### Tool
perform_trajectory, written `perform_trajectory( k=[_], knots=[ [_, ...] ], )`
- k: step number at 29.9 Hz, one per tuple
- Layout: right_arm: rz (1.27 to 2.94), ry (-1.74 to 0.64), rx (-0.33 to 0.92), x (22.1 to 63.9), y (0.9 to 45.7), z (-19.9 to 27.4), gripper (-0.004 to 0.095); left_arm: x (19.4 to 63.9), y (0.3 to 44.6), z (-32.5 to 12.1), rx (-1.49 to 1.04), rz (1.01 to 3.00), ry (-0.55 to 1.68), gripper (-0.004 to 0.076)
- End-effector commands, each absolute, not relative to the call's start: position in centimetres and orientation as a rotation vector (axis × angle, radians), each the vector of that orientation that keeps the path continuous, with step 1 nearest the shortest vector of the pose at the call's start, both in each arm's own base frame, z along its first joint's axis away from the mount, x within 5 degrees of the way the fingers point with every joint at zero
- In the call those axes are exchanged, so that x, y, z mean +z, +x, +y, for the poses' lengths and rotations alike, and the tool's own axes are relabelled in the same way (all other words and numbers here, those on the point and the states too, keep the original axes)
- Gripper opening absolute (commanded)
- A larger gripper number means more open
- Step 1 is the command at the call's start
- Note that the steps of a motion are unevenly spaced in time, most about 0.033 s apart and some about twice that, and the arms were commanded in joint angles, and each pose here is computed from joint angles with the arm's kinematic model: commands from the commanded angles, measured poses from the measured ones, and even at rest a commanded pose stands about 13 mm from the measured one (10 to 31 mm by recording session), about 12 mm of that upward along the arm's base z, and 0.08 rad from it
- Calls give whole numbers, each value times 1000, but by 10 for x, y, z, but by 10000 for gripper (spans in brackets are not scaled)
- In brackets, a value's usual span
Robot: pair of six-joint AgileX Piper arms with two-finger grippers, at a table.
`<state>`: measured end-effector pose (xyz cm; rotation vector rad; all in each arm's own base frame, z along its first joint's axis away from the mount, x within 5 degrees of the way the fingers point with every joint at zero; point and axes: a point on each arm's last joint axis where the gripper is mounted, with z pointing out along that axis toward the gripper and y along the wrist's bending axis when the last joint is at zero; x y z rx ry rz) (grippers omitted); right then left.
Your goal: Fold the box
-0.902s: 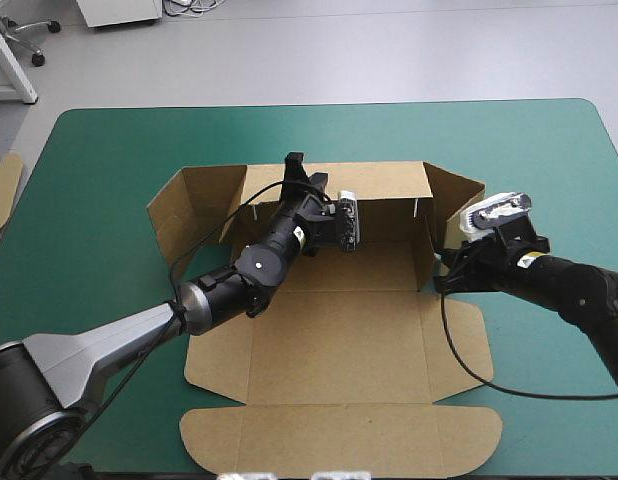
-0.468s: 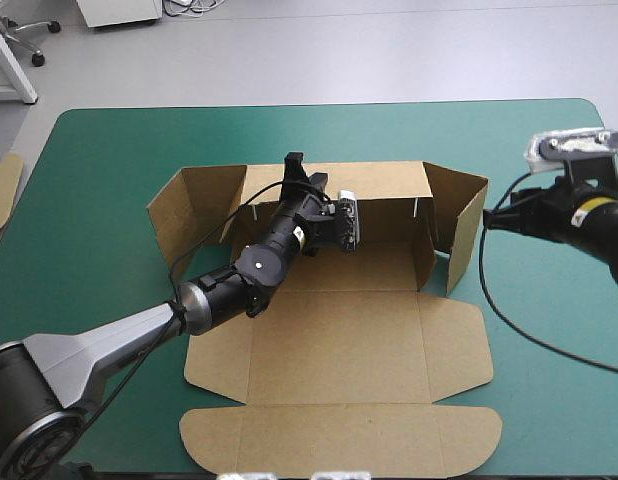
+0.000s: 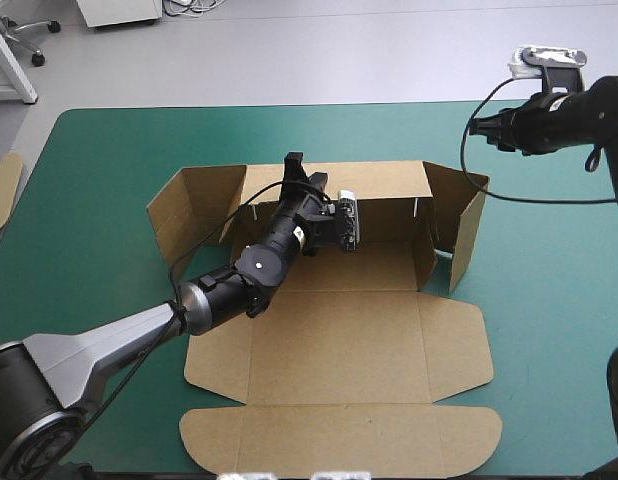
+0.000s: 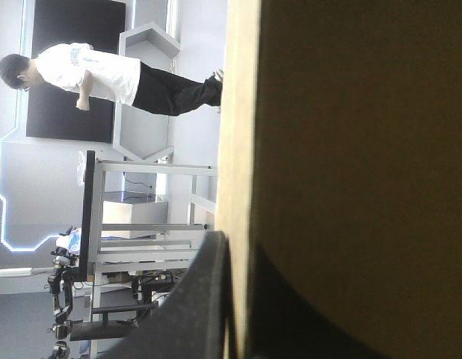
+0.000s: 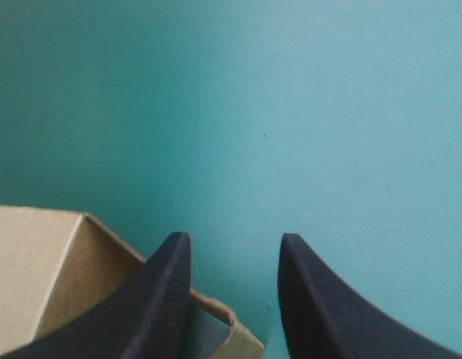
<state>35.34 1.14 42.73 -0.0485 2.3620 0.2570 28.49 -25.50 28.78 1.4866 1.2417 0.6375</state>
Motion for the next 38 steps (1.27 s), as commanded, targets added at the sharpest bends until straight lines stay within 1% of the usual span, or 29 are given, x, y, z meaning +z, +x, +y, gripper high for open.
perform_trajectory(
  k=[1,5,9,11,16,20,22,24,27,33,38],
  knots=[
    [2282,-22,349,442,367,-2,357,302,281,-250,625,1269,1407,-14],
    [2347,-11,365,421,391,-6,354,302,281,-250,625,1269,1407,-14],
    [2410,6,437,395,410,-5,354,302,281,-250,625,1269,1407,-14],
    [2465,5,451,382,416,-5,354,302,281,-250,625,1269,1407,-14],
    [2524,-48,466,371,415,1,347,302,281,-250,625,1269,1407,-14],
    [2562,-102,525,360,404,6,345,302,281,-250,625,1269,1407,-14],
    [2580,-112,526,353,397,6,345,302,281,-250,625,1269,1407,-14],
    [2545,-100,528,350,388,7,345,302,281,-250,625,1269,1407,-14],
    [2450,-116,521,355,371,10,345,302,281,-250,623,1272,1406,-14],
    [2302,-160,582,348,344,18,345,294,283,-253,620,1287,1421,-14],
    [2261,-163,599,333,333,20,345,289,285,-252,619,1309,1416,-14]
  ],
)
